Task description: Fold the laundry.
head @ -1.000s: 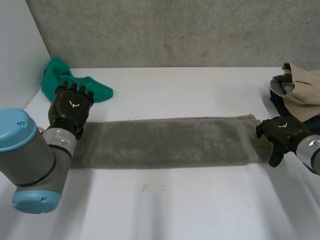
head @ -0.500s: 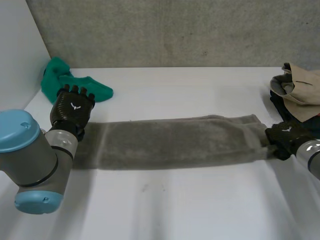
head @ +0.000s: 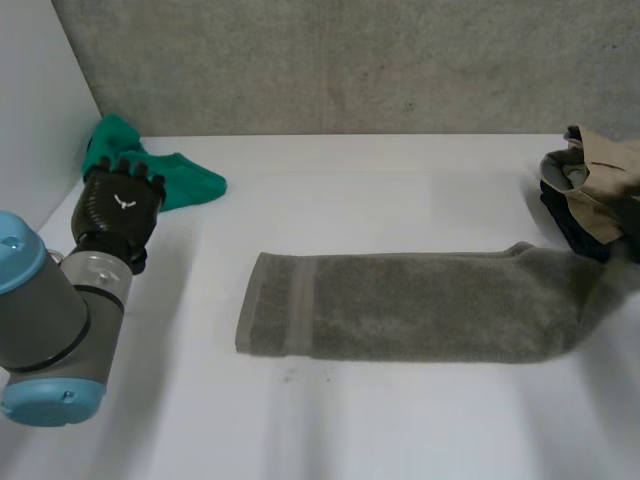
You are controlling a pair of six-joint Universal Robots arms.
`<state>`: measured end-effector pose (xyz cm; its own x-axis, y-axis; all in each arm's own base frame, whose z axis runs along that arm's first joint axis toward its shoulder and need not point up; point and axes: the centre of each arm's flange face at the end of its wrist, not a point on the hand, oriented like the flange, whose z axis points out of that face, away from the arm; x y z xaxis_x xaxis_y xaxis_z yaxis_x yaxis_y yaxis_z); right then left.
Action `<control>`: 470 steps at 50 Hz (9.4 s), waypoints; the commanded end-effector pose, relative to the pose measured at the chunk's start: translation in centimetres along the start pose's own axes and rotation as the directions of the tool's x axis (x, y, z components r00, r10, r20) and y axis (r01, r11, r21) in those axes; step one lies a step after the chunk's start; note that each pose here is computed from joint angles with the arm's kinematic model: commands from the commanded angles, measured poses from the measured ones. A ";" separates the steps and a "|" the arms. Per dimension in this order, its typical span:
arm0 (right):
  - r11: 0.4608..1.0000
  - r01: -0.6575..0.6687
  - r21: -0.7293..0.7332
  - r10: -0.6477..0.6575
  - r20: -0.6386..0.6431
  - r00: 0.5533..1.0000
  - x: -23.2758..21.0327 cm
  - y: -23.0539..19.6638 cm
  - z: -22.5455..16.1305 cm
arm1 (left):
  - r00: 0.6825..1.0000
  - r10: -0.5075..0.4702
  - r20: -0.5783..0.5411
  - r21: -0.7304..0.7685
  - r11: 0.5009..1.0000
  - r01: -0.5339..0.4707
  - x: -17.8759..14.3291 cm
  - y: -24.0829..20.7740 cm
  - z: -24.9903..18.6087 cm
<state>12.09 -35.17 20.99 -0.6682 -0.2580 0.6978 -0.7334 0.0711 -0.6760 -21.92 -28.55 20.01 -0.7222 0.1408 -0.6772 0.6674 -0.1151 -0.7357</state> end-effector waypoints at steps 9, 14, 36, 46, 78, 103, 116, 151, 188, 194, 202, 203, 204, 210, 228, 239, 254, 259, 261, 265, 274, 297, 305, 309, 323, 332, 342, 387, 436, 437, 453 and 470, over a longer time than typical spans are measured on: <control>0.728 -0.064 0.683 -0.329 0.429 0.841 -26.7 -16.8 -12.9 | 0.999 -0.034 0.015 0.015 0.999 0.034 -1.0 -0.8 -0.9; 0.730 -0.051 0.682 -0.398 0.484 0.779 -30.0 -14.9 -13.6 | 0.999 -0.032 -0.003 0.015 0.999 0.032 -0.5 -0.8 -1.3; 0.960 -0.216 0.180 0.095 0.514 0.852 -18.1 -7.6 -9.6 | 0.979 -0.048 -0.197 0.243 0.965 0.096 7.3 -8.4 -2.5; 0.995 -0.076 0.061 0.044 0.420 0.907 -17.3 -2.6 -5.7 | 0.963 -0.023 -0.267 0.223 0.971 0.085 10.4 -7.6 -3.4; 0.846 -0.384 0.370 0.097 0.601 0.793 -23.8 -15.5 -11.4 | 0.984 -0.160 -0.076 0.109 0.980 0.168 3.6 -5.4 -2.4; 0.842 -0.540 -0.011 0.475 0.490 0.731 -19.1 -12.1 -5.5 | 0.860 -0.289 -0.422 -0.085 0.956 0.280 13.8 -7.0 -5.3; 0.872 -0.489 -0.035 0.419 0.570 0.707 -22.8 -12.6 -6.3 | 0.931 -0.069 -0.359 -0.161 0.987 0.011 12.6 -3.2 -4.5; 0.854 -0.425 0.300 0.185 0.588 0.788 -25.7 -11.2 -15.6 | 0.792 -0.136 -0.595 0.197 0.931 0.308 4.4 -12.1 -4.3; 0.854 -0.301 0.424 0.132 0.383 0.914 -28.8 -12.0 -9.8 | 0.739 -0.223 -0.636 0.109 0.922 0.372 4.1 -11.1 -3.6; 0.879 -0.292 0.378 0.183 0.298 0.937 -24.3 -11.3 -7.0 | 0.766 -0.239 -0.596 0.101 0.925 0.367 3.3 -10.9 -3.1; 0.888 -0.280 0.365 0.191 0.261 0.946 -19.1 -10.7 -3.3 | 0.777 -0.243 -0.581 0.103 0.925 0.367 2.8 -10.9 -2.9; 0.873 -0.287 0.395 0.194 0.258 0.947 -17.9 -11.3 -2.7 | 0.778 -0.243 -0.579 0.106 0.924 0.367 2.7 -10.9 -2.9; 0.863 -0.288 0.414 0.194 0.255 0.947 -17.3 -11.7 -2.4 | 0.778 -0.243 -0.579 0.106 0.924 0.367 2.7 -10.9 -2.9; 0.767 -0.312 0.561 0.253 0.184 0.950 -10.8 -15.1 0.2 | 0.778 -0.238 -0.581 0.118 0.922 0.370 2.8 -11.2 -3.0; 0.539 -0.313 0.782 0.447 0.050 0.893 10.8 -9.3 10.6 | 0.775 -0.254 -0.578 0.137 0.906 0.400 2.3 -12.0 -3.3; 0.570 -0.410 0.712 0.487 0.109 0.867 12.1 6.8 16.3 | 0.768 -0.254 -0.588 0.119 0.912 0.393 3.0 -11.7 -3.7; 0.689 -0.418 0.592 0.421 0.142 0.896 9.1 15.8 15.2 | 0.764 -0.253 -0.594 0.099 0.919 0.382 3.6 -11.2 -4.2; 0.689 -0.423 0.588 0.432 0.136 0.892 9.6 15.1 14.7 | 0.766 -0.250 -0.593 0.105 0.918 0.382 3.5 -11.4 -4.2; 0.690 -0.432 0.581 0.444 0.132 0.886 10.4 14.1 13.8 | 0.768 -0.249 -0.590 0.110 0.918 0.382 3.4 -11.4 -4.2; 0.691 -0.463 0.556 0.473 0.136 0.870 11.8 11.8 12.1 | 0.770 -0.246 -0.589 0.120 0.915 0.385 3.2 -11.7 -4.2; 0.710 -0.584 0.393 0.595 0.109 0.796 14.8 11.3 8.2 | 0.765 -0.245 -0.595 0.127 0.912 0.391 3.3 -12.1 -4.5; 0.981 -0.111 0.158 0.192 -0.733 0.653 27.0 7.2 0.9 | 0.889 -0.292 -0.352 0.278 0.874 0.397 -1.8 -13.3 -1.1; 0.797 -0.081 0.598 0.377 -0.388 0.841 17.2 -6.9 -1.0 | 0.936 -0.319 -0.147 0.361 0.864 0.351 -6.9 -12.1 3.7; 0.731 -0.183 0.658 0.323 -0.097 0.941 7.9 -10.7 -2.1 | 0.944 -0.322 -0.072 0.292 0.898 0.329 -8.3 -8.2 7.8; 0.893 -0.151 0.424 0.018 0.301 0.954 -12.7 -7.9 -7.1 | 0.959 -0.232 -0.165 0.056 0.968 0.244 -7.7 8.4 19.0; 0.939 -0.139 0.315 0.037 0.310 0.950 -14.7 -5.4 -7.6 | 0.958 -0.212 -0.194 0.020 0.975 0.220 -4.6 13.9 22.2; 0.938 -0.141 0.318 0.039 0.305 0.952 -15.1 -4.8 -7.8 | 0.962 -0.202 -0.183 0.037 0.977 0.212 -3.4 16.4 23.4; 0.941 -0.128 0.312 0.029 0.304 0.952 -15.2 -4.6 -7.7 | 0.991 -0.020 -0.133 0.179 0.983 0.044 -1.8 18.5 24.7; 0.952 -0.130 0.277 0.088 0.159 0.983 -10.9 -3.8 -5.4 | 0.876 -0.158 -0.456 0.481 0.784 0.392 0.4 -11.7 5.0; 0.953 -0.133 0.271 0.096 0.148 0.984 -10.5 -3.7 -5.2 | 0.834 -0.173 -0.524 0.450 0.775 0.444 2.0 -12.5 3.0; 0.960 -0.135 0.245 0.126 0.052 0.991 -7.5 -3.1 -3.3 | 0.479 -0.091 -0.873 0.232 0.786 0.572 18.6 -14.4 -11.3; 0.960 -0.141 0.243 0.067 0.291 0.954 -9.1 -4.3 -5.8 | 0.744 -0.284 -0.605 0.259 0.813 0.521 6.7 -11.8 -1.3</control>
<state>19.40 -29.35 18.14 -0.7221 -0.3814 0.5772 -0.5850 -0.1086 -0.8037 -39.84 -18.56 21.53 -0.4393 0.8549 -0.2759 0.0776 -0.2699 -0.9598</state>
